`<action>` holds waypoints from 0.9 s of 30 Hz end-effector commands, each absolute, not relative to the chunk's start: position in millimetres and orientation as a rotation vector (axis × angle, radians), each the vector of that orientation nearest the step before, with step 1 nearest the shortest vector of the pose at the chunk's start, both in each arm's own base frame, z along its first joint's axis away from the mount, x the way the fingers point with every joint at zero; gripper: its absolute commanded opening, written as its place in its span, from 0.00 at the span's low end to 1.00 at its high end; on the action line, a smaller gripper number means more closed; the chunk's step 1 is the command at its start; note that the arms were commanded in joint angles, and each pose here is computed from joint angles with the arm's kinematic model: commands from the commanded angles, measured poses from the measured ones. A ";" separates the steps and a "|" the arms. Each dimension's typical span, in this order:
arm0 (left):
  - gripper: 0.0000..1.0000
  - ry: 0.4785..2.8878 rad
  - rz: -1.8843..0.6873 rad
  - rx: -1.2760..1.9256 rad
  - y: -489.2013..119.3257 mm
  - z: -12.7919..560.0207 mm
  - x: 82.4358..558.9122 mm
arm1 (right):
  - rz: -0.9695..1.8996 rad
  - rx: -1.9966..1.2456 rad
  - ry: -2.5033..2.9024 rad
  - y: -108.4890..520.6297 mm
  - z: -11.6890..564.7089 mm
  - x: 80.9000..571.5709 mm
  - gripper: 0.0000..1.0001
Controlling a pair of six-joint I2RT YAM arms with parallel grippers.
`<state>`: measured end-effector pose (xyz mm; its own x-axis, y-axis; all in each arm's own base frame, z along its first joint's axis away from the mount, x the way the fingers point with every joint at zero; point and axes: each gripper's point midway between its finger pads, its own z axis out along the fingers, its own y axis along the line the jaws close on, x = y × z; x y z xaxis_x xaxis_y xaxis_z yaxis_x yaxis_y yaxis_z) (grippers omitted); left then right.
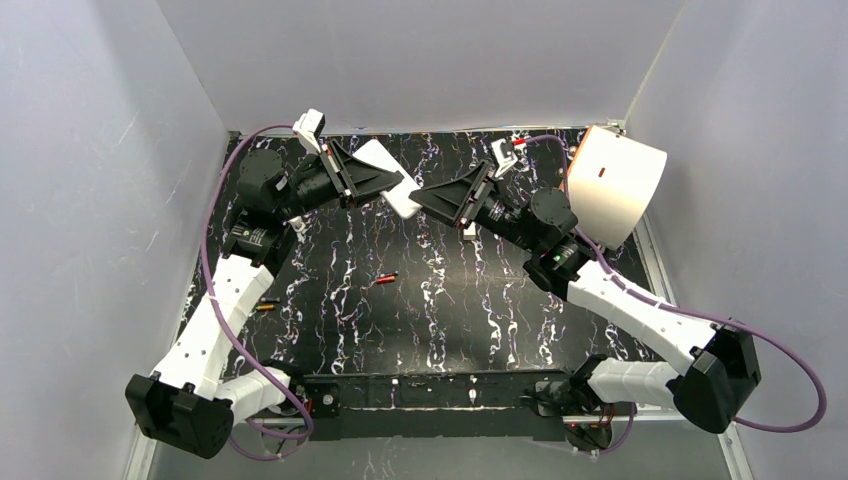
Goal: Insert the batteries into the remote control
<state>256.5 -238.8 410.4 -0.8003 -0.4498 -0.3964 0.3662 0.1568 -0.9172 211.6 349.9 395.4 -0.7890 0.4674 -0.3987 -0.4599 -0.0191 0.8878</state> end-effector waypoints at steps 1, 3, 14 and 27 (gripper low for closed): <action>0.00 1.736 -1.710 0.016 -237.1 439.2 244.8 | 1.844 0.019 1.584 349.1 410.5 218.8 0.76; 0.00 1.739 -1.711 0.017 -237.7 438.5 245.6 | 1.888 0.015 1.580 353.7 412.8 217.6 0.70; 0.00 1.747 -1.732 0.038 -240.4 440.9 245.3 | 1.954 0.023 1.592 367.9 412.9 225.1 0.58; 0.00 1.691 -1.679 -0.145 -229.8 448.1 266.1 | 1.972 -0.003 1.614 358.7 376.0 215.2 0.24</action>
